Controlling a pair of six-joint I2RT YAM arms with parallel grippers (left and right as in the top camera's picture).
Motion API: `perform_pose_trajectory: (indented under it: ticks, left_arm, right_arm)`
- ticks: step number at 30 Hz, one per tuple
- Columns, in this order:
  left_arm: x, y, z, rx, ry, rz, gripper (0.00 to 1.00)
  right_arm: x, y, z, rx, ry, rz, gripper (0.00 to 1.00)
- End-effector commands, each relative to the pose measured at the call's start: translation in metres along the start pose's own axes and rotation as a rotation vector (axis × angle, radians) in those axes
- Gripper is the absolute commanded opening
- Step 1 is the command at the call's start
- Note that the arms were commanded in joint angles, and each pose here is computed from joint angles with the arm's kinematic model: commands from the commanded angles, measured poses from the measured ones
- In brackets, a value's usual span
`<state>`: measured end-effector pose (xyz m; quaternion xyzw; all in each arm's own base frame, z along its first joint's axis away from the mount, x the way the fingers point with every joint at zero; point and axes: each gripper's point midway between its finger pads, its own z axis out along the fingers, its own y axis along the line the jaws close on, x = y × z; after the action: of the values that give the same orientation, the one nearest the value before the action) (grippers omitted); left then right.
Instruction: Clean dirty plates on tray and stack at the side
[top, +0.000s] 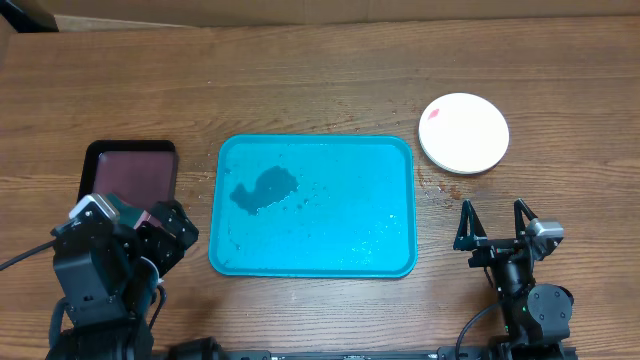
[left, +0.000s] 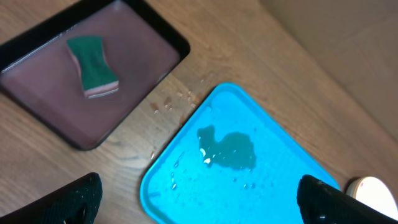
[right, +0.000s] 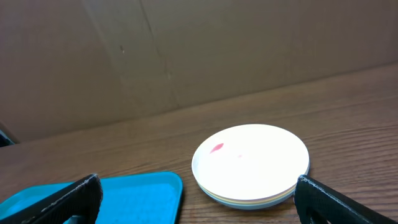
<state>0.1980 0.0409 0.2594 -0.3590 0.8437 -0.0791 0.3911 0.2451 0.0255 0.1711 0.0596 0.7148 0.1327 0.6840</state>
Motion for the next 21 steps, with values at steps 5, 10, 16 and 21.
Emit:
perform_pose_trajectory:
  ticks: [5,10,16,21]
  left_arm:
    - [0.012,-0.004,0.008,0.010,0.026,0.054,1.00]
    - [0.024,-0.027,0.030,0.145,-0.030,0.254,1.00]
    - [0.039,-0.049,0.054,0.335,-0.197,0.422,1.00]
    - [0.051,-0.054,0.064,0.471,-0.426,0.538,1.00]
  right_arm:
    - [0.002,0.001,0.000,-0.006,-0.003,-0.011,1.00]
    - [0.002,0.001,0.000,-0.006,-0.003,-0.011,1.00]
    - [0.002,0.001,0.000,-0.006,-0.003,-0.012,1.00]
    - [0.002,0.001,0.000,-0.006,-0.003,-0.011,1.00]
